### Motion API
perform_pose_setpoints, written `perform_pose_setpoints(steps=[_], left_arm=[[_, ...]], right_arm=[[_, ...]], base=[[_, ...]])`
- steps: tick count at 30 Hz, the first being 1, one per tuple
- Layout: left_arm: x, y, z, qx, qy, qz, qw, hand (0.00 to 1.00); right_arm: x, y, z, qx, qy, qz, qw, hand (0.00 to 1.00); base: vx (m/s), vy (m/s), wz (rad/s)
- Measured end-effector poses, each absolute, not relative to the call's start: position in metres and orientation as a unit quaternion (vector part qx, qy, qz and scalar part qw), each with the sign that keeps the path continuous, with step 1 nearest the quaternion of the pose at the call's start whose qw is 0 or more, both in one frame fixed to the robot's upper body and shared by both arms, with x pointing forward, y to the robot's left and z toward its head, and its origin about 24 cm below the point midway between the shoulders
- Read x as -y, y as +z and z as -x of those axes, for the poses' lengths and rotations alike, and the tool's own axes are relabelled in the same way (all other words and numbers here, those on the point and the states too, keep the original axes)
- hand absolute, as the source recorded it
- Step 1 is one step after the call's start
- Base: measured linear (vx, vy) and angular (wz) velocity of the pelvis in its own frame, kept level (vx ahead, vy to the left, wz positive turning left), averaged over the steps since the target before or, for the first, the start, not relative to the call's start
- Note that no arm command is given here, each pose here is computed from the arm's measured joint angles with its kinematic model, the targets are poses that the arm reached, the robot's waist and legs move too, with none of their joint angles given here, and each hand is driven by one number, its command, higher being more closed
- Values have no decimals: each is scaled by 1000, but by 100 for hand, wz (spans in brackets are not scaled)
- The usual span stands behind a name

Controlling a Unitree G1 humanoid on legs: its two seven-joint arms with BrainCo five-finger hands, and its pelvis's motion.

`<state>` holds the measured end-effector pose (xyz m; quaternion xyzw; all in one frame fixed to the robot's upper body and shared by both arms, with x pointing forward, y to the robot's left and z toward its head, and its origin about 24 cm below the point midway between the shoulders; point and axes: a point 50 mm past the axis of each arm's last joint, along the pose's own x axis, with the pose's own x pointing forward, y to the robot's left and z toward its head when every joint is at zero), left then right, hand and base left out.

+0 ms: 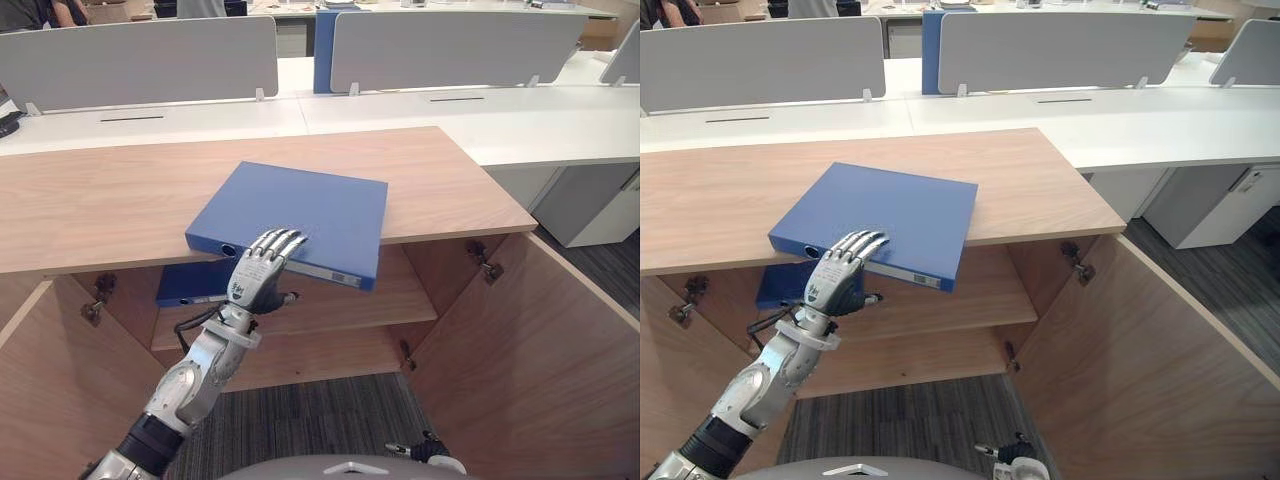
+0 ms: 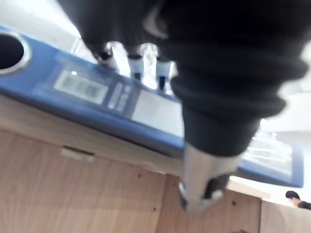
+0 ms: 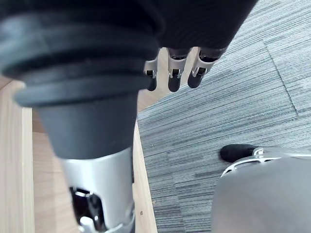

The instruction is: Walk over to the cabinet, pick up the folder, carry it to the office cabinet, place the folder inside the office cabinet, then close the office cabinet door

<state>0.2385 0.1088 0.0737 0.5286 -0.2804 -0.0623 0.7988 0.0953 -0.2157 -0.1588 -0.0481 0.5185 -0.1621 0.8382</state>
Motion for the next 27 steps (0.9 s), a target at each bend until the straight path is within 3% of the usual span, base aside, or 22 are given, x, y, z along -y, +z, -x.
perform_pose_setpoints(steps=[19, 27], left_arm=[[-102, 88, -250, 311, -38, -524, 792, 100], [-105, 96, -244, 320, -24, -503, 803, 100]], right_arm=[[218, -160, -91, -524, -177, 29, 832, 0], [217, -160, -91, -525, -176, 30, 833, 0]], base=[[0, 0, -1], [0, 0, 0]])
